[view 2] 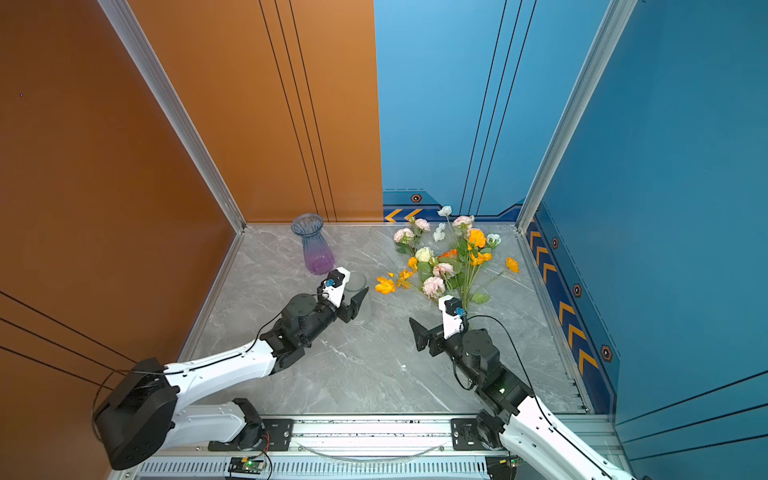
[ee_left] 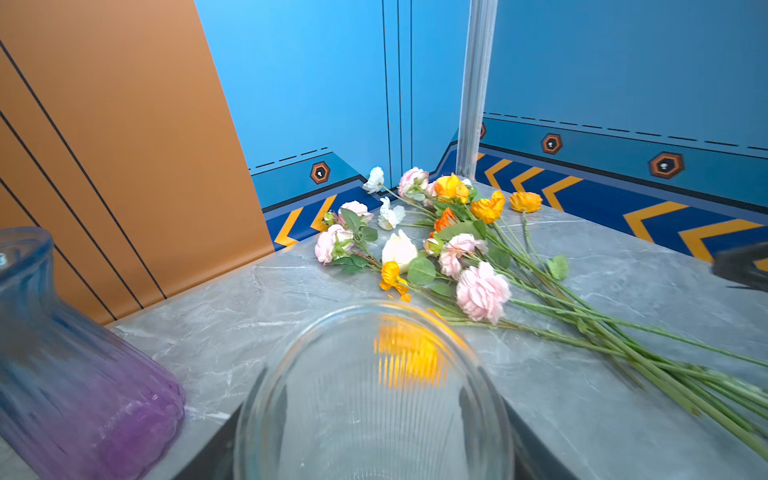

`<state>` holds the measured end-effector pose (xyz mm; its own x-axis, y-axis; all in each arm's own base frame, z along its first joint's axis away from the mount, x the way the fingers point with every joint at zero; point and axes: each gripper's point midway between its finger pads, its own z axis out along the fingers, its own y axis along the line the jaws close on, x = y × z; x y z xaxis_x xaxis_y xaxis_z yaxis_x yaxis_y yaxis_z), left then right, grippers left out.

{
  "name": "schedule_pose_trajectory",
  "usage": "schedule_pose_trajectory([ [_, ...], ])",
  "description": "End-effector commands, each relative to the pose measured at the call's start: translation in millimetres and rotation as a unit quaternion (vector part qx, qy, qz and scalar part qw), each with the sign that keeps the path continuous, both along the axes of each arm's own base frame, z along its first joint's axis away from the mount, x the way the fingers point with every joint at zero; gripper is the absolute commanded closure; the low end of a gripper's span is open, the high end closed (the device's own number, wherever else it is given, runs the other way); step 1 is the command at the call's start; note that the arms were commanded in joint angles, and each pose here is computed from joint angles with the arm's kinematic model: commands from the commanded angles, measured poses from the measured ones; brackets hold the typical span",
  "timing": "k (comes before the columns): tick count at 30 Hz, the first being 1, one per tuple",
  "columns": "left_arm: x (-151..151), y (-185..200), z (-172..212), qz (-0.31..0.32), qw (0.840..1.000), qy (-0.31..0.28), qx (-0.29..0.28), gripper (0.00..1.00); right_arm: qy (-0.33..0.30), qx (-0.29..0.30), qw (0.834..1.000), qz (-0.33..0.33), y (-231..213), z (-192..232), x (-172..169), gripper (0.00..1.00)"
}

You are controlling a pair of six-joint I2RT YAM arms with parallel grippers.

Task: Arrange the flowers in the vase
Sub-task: 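Set the glass vase nearer the robot while right gripper lowers to stems, then close right gripper on pink flower stems while left arm reaches over flowers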

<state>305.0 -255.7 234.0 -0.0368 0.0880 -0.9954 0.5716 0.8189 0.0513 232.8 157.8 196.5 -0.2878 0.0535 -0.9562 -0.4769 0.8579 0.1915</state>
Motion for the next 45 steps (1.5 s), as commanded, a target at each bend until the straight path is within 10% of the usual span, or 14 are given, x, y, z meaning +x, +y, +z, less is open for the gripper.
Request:
schedule_pose_trajectory([
  [1,-13,17,38,0.025,0.997,-0.05,-0.059,0.74,0.065,-0.021,0.998,-0.003,-6,-35,-10,0.0],
  [18,-53,31,-7,-0.001,0.998,-0.017,-0.063,0.71,0.089,-0.032,0.995,0.0,-2,-41,-9,0.0],
  [38,-65,35,-24,-0.02,1.0,0.011,-0.02,0.02,0.098,-0.032,0.994,-0.025,-9,-36,-1,0.0],
  [45,-76,31,24,-0.059,0.998,-0.017,0.004,0.02,0.245,-0.002,0.954,-0.172,-68,-41,28,0.06],
])
